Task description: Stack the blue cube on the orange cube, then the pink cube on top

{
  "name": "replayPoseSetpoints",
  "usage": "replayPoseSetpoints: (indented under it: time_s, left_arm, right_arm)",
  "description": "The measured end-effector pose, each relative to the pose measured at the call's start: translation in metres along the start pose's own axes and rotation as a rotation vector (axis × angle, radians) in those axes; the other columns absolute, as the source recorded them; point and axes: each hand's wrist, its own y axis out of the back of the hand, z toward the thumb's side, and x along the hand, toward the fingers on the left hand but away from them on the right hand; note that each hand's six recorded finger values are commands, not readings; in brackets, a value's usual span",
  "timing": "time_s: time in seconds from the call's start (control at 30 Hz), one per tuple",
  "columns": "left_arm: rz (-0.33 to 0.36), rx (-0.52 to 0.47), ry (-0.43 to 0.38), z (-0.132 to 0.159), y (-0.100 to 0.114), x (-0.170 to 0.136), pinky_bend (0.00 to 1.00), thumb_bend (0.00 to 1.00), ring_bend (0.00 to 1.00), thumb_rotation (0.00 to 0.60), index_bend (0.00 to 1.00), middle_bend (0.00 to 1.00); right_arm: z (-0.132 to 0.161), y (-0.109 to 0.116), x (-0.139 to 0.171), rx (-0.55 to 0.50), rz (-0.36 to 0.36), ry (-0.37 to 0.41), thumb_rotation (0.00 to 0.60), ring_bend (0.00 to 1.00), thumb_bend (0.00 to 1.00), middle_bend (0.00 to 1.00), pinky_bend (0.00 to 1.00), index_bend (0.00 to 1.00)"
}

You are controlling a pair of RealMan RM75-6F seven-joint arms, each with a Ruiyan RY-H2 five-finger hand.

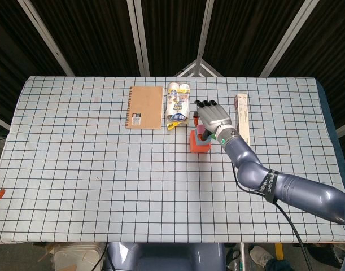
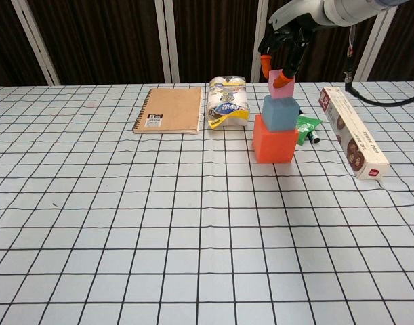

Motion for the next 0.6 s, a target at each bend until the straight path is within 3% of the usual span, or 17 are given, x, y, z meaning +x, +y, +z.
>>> replayPoseSetpoints:
  time_s: [0.6]
  left_arm:
    - [0.013,0.012,0.01,0.0029,-0.001,-0.0027,0.0,0.13,0.0,0.6,0.08,0.0]
  right_arm:
    - [-0.0047,0.0083,-0.0043,0.016,-0.006,0.045,0.6,0.0,0.37,0.0,0.0,0.49]
